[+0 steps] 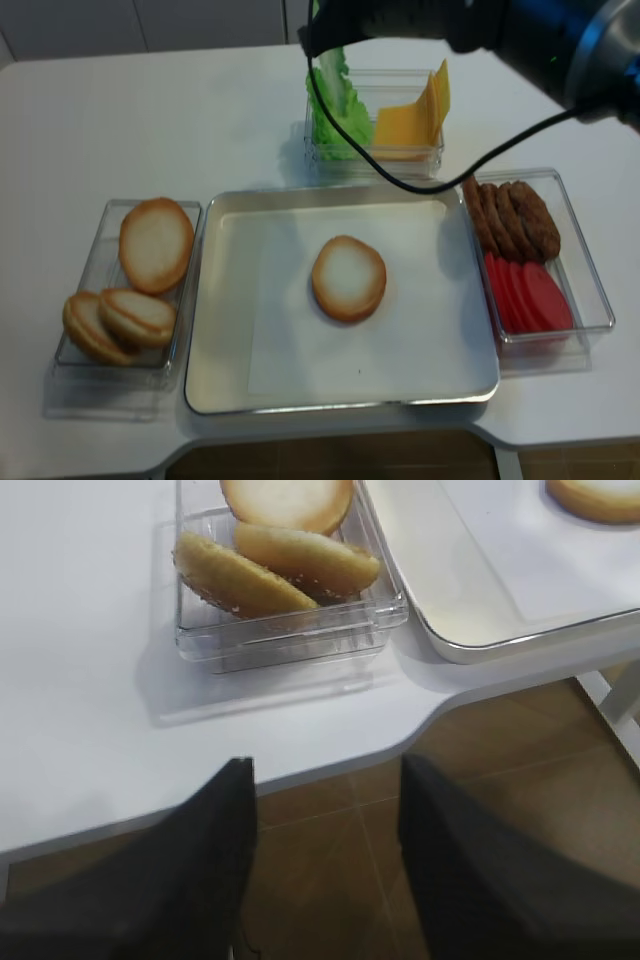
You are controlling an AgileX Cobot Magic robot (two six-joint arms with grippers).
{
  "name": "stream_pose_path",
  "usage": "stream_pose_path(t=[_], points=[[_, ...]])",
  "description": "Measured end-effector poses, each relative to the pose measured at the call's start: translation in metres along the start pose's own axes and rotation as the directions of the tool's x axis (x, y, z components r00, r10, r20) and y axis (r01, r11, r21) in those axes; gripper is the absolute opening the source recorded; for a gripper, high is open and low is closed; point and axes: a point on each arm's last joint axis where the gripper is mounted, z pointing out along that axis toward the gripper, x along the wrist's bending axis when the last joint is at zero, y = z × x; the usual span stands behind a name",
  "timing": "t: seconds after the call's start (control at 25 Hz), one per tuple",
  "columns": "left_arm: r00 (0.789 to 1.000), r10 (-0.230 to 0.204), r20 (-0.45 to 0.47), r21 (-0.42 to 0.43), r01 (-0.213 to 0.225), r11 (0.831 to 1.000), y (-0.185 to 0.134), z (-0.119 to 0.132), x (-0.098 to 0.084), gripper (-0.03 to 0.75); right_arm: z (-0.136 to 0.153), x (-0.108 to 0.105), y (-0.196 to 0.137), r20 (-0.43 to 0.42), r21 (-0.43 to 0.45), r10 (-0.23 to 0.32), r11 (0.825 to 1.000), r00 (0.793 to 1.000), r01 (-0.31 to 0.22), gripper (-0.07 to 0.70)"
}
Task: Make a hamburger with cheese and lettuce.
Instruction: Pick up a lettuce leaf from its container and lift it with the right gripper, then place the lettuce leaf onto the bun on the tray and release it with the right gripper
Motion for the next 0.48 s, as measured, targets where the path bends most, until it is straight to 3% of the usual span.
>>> stream_pose_path(t=[0.24, 0.48], points=[[1.0, 0.0, 0.0, 0.0, 0.0, 1.0, 0.0, 0.0, 0.0, 0.342, -0.044, -0.002, 0.008, 0.036, 0.12, 0.061, 0.991, 0.997, -0.065, 0.004], [1.0, 0.0, 0.0, 0.0, 0.0, 1.0, 0.0, 0.0, 0.0, 0.342, -0.084, 0.001, 0.01, 0.032, 0.233, 0.077, 0.969, 0.997, -0.082, 0.004]])
